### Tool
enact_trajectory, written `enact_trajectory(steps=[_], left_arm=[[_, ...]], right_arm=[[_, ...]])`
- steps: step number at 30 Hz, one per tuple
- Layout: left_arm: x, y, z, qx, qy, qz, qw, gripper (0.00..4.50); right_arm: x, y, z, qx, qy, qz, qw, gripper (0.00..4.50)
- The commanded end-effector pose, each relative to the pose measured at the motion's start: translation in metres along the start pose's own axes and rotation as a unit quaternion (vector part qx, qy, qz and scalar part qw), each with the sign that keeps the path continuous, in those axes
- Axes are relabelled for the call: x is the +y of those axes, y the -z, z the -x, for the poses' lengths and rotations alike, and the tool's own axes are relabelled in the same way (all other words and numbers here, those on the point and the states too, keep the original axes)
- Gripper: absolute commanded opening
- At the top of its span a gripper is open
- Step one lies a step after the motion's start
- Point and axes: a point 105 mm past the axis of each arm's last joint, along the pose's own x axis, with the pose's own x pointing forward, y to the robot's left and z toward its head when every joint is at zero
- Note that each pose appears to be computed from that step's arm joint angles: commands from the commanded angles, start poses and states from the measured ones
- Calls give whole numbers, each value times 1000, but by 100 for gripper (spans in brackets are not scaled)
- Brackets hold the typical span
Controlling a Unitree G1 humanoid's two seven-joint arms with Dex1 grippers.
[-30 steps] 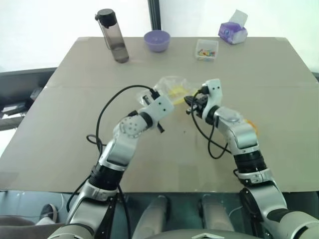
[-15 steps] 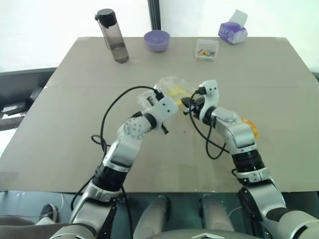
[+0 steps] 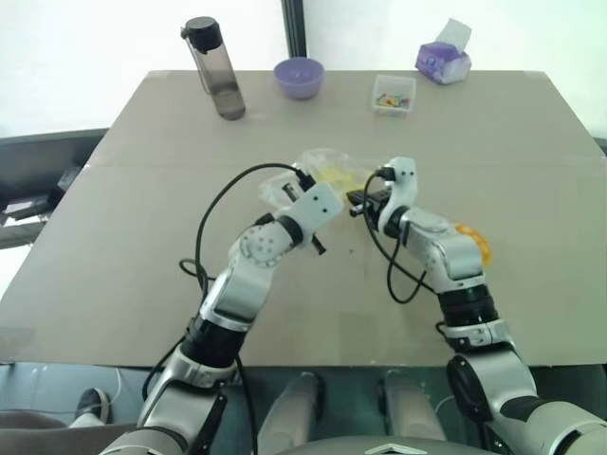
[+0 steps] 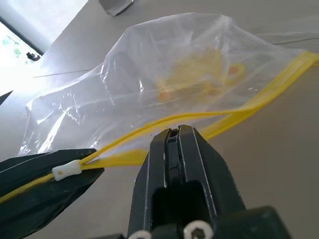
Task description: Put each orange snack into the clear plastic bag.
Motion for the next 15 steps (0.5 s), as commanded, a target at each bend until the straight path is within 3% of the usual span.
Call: enact_trajectory(steps=[1,8,15], left_arm=[[2,-14,5,-28,-6,-9,1000,27],[-9,-34,9,-104,35,-37,993,27],[-17,-34,20,-149,75,-61,984,27]], right_arm=[[6,-14,1,-24,-15,-1,1000,3],[18,-10,1,-13,-59,2,998,3],[26,-13,2,-28,-113,27,993,3]])
